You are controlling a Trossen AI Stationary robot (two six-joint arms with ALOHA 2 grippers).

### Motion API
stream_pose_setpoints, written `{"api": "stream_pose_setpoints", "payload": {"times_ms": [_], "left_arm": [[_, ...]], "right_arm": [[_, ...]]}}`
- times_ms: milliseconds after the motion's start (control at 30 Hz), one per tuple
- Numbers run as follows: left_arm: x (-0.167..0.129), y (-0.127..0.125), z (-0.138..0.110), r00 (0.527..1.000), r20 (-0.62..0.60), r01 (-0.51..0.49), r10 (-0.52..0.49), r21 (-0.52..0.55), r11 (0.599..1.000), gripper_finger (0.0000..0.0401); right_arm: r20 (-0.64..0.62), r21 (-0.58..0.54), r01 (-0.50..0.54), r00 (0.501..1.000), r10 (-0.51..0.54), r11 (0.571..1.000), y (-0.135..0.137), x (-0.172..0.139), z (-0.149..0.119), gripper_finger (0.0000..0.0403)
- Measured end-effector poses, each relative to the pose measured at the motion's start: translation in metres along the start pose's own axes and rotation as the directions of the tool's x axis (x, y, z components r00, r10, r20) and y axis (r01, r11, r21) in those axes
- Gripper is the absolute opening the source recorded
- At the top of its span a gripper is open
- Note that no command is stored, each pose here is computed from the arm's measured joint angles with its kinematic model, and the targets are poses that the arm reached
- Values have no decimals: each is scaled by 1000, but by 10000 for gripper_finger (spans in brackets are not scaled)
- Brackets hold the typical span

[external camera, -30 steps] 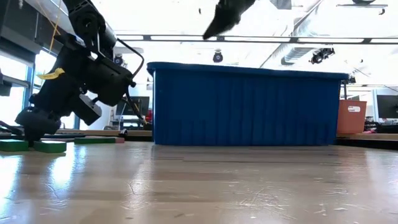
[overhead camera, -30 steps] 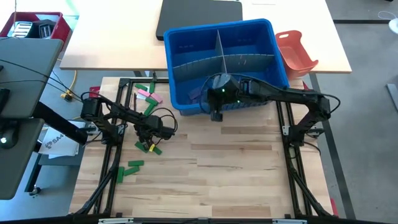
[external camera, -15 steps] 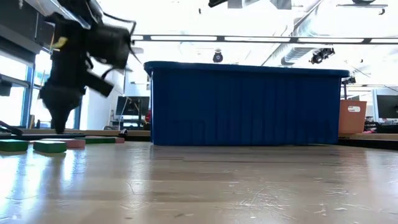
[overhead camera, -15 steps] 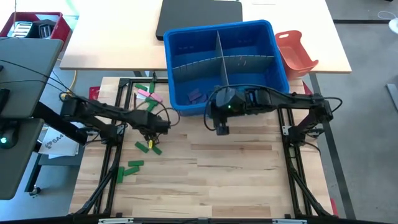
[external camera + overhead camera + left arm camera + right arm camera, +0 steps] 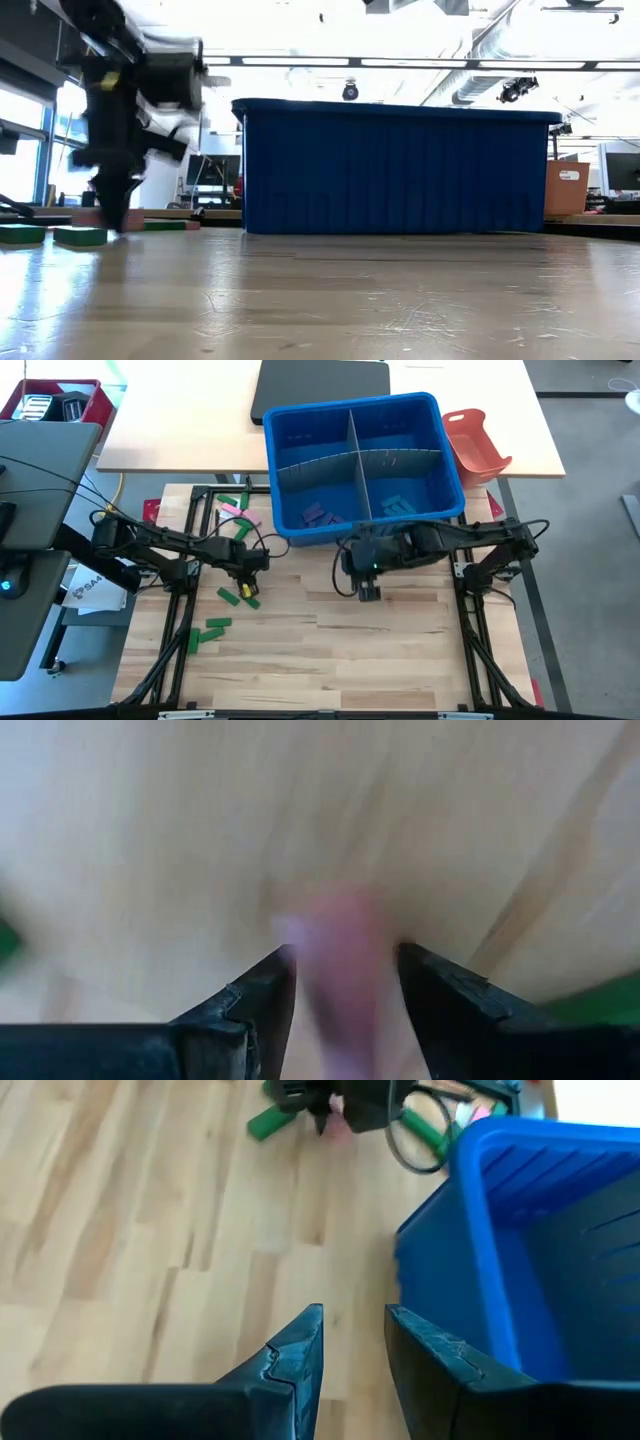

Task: Sort blocks
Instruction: Put the pink block into the top right of the blue bin, then put the pink block into the blue bin with the other pink block

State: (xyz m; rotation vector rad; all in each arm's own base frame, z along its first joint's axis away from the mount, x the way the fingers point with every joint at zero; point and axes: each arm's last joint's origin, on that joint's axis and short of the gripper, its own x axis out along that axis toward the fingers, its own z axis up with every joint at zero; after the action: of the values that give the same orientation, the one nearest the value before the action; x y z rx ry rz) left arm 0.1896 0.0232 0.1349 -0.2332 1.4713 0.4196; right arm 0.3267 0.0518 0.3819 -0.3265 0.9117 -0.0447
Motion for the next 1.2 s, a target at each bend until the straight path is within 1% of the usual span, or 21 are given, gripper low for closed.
{"api": "stream_pose_setpoints", "payload": {"times_ms": [167,433,667,733,800,867,967,1100,1200], "left_arm": [[1,-5,2,999,37,17,-17,16,1000,148],[1,-6,3,998,49,37,-36,-26,999,81],[-4,-6,4,999,42,31,-30,-38,999,24],[-10,-6,6,999,29,18,-17,-62,998,7],[-19,-8,13,998,53,26,-20,-106,994,2],[-26,-8,15,999,36,9,-3,-166,986,11],[-30,-1,12,999,-34,-29,23,-206,978,45],[-24,13,3,989,-137,-94,60,-259,961,117],[-18,23,0,985,-153,-122,79,-292,949,171]], "right_arm": [[-45,1,5,999,-5,1000,25,-8,-4,103],[-92,-9,78,993,-79,997,64,-29,-15,103],[-71,-22,149,986,-150,989,85,-45,-22,103],[-62,-20,158,985,-159,987,87,-47,-22,103],[-52,-25,171,984,-172,985,88,-49,-23,103],[-48,-28,175,983,-176,984,89,-50,-23,103],[-47,-29,177,983,-178,984,89,-50,-23,103],[-47,-28,176,983,-178,984,89,-50,-23,103],[-47,-28,176,983,-177,984,89,-50,-23,103]]}}
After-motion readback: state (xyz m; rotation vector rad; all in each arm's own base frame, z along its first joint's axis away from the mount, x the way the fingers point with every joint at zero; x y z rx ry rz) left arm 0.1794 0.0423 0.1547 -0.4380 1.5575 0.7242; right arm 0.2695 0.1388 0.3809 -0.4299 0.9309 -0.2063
